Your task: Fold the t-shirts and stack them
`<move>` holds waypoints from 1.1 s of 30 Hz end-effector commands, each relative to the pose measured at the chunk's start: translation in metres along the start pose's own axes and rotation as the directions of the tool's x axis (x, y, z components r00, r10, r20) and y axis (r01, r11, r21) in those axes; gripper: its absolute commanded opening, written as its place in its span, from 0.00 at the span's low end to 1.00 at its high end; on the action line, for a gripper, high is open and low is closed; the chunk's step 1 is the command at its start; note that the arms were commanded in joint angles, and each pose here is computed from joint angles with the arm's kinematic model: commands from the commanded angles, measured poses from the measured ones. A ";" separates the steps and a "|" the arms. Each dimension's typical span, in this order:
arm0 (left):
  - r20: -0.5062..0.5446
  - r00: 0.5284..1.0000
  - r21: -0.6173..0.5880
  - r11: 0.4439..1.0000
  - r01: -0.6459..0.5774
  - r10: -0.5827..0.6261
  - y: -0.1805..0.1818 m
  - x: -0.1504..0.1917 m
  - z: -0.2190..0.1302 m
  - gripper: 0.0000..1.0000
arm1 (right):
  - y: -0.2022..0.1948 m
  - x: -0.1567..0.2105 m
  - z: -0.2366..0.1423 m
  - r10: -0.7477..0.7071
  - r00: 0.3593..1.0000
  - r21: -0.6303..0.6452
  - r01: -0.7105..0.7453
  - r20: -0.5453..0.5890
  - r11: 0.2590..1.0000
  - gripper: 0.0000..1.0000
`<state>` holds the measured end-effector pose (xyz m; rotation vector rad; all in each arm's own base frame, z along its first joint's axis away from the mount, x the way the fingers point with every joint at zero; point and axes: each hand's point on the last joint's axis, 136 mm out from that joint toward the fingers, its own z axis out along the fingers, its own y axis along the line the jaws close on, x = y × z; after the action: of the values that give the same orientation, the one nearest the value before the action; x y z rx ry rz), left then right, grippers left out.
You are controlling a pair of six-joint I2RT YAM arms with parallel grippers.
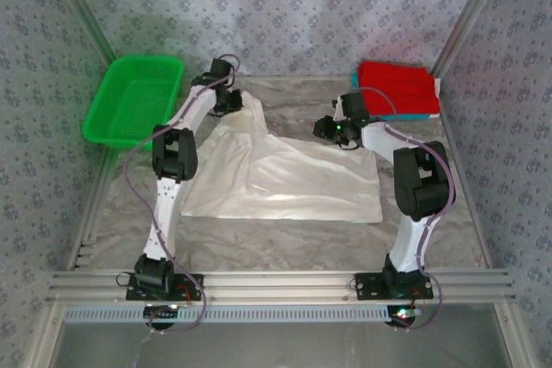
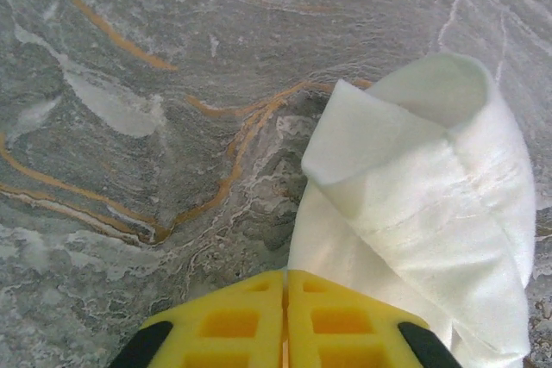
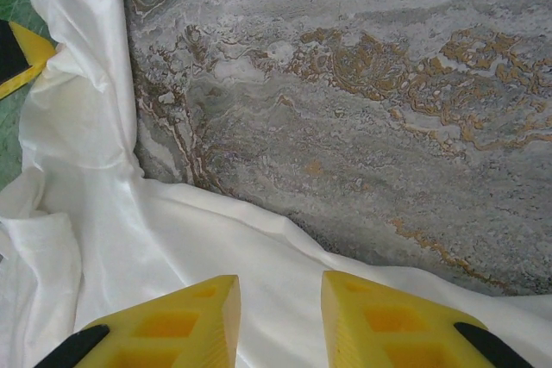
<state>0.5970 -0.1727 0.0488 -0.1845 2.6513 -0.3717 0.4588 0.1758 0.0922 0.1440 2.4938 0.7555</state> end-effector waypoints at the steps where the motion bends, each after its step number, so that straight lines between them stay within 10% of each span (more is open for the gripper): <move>1: 0.096 0.995 0.048 0.999 -0.024 0.019 -0.022 -0.030 -0.045 0.02 | -0.001 0.002 -0.002 0.014 1.000 -0.004 -0.014 -0.006 1.000 0.33; 14: 0.200 0.977 0.092 0.992 -0.088 0.068 -0.043 -0.066 -0.085 0.00 | -0.003 0.001 0.000 0.018 1.000 0.001 -0.018 -0.011 1.000 0.35; 17: 0.196 0.978 0.089 0.992 -0.084 0.065 -0.040 -0.066 -0.083 0.33 | -0.003 0.002 0.001 0.020 1.000 0.000 -0.020 -0.014 1.000 0.35; 22: 0.172 0.983 0.073 0.994 -0.081 0.067 -0.032 -0.062 -0.077 0.51 | -0.005 0.002 0.000 0.021 1.000 0.001 -0.021 -0.017 1.000 0.36; 33: 0.053 0.995 -0.022 0.997 -0.080 0.081 -0.007 -0.021 -0.049 0.47 | 0.043 0.007 0.027 -0.091 0.991 -0.189 0.071 -0.099 0.979 0.26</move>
<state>0.6124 -0.1764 0.1197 -0.0661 2.5229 -0.3866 0.4645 0.1895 0.0892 0.0880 2.4989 0.8529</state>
